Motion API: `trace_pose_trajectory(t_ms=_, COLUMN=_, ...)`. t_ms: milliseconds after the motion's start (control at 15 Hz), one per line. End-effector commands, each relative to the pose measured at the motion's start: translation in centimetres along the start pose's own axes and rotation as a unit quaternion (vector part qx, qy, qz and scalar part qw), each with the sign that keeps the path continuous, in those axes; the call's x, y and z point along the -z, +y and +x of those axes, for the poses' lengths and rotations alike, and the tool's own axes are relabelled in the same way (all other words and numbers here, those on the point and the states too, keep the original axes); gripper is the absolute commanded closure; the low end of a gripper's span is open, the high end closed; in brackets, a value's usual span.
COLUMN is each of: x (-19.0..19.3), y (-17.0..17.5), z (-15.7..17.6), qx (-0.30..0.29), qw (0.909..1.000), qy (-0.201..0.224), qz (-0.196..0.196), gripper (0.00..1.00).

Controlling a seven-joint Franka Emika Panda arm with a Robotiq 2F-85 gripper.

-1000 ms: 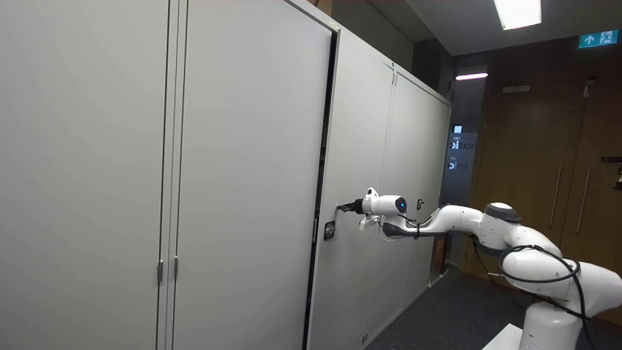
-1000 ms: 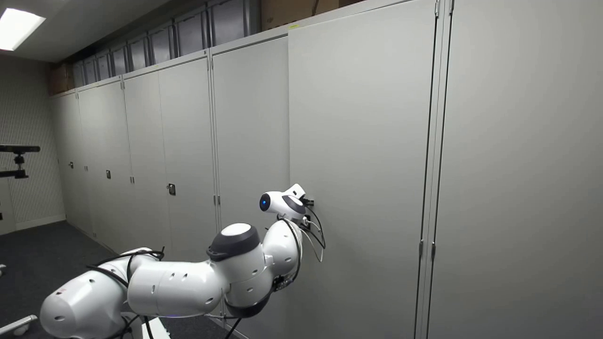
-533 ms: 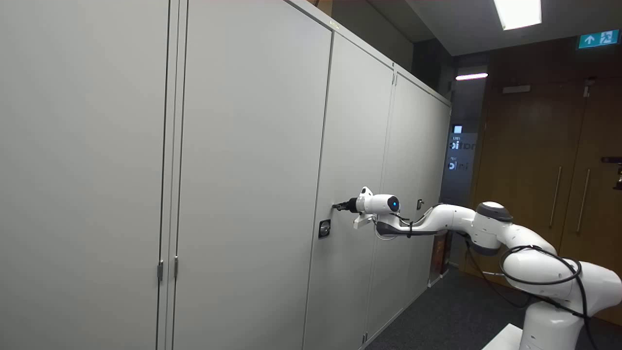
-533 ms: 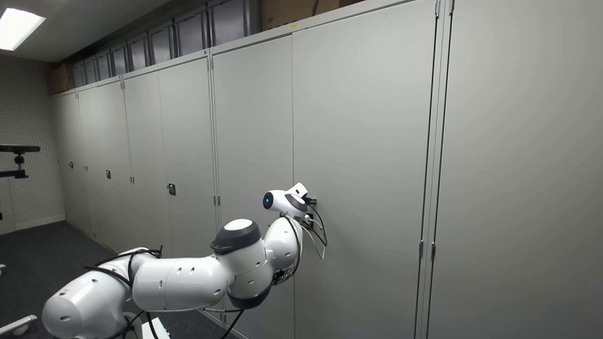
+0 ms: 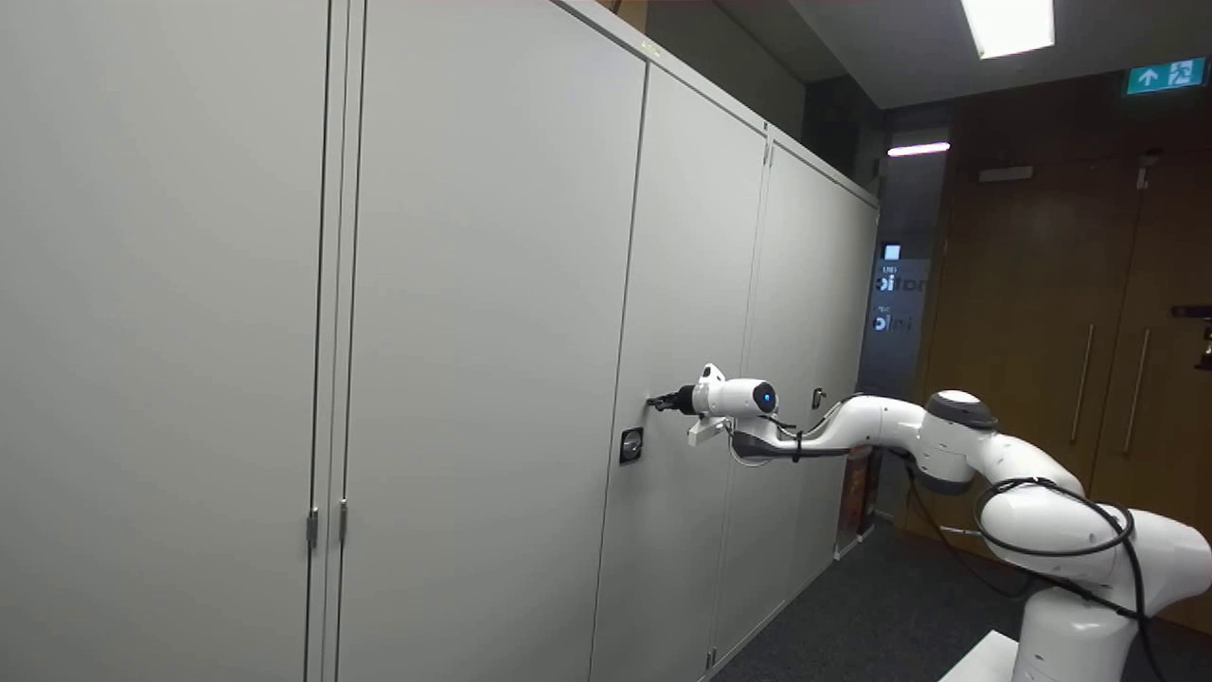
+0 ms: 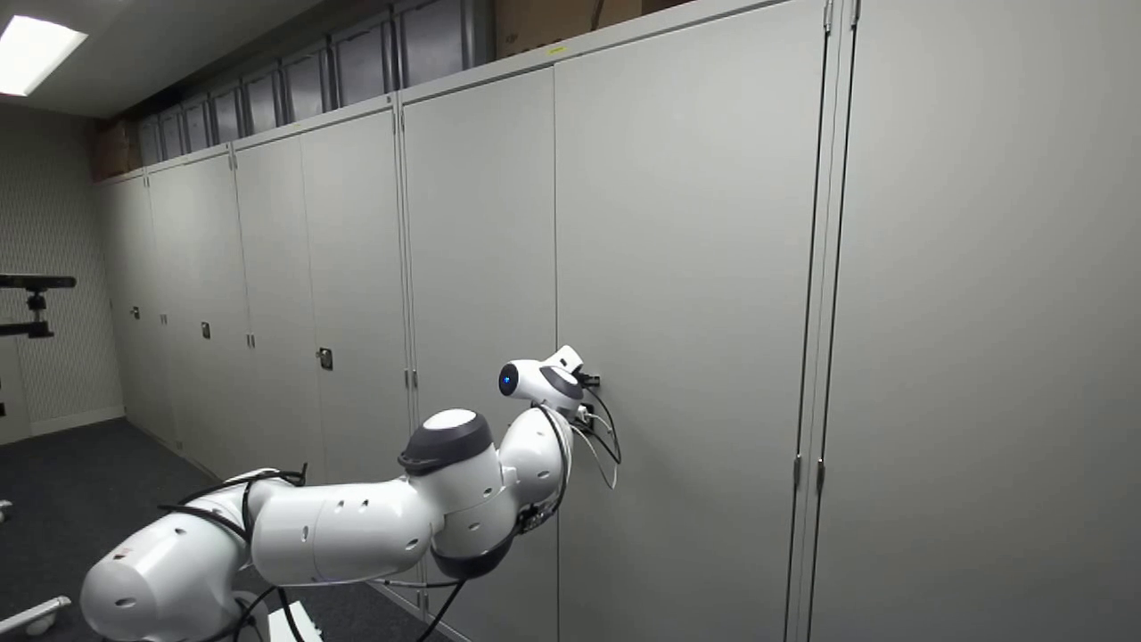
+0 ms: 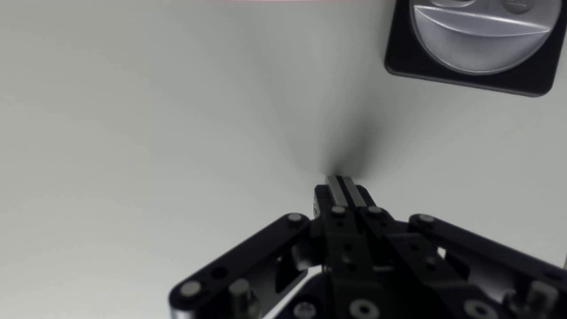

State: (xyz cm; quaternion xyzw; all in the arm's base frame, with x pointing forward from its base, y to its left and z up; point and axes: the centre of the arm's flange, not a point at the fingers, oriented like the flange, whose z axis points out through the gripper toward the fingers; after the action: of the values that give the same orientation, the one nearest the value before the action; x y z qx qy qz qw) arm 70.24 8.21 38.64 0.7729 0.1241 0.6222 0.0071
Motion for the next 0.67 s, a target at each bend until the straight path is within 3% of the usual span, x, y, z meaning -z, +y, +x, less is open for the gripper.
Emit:
trace_pose_trajectory(t_ms=0, x=-3.2, y=0.4, z=0.4, qx=0.014, qw=0.9996, qy=0.005, qz=-0.025, gripper=1.0)
trace_pose_trajectory(t_ms=600, x=-4.6, y=1.2, z=0.1, qx=0.017, qw=0.9996, qy=0.01, qz=-0.022, gripper=1.0)
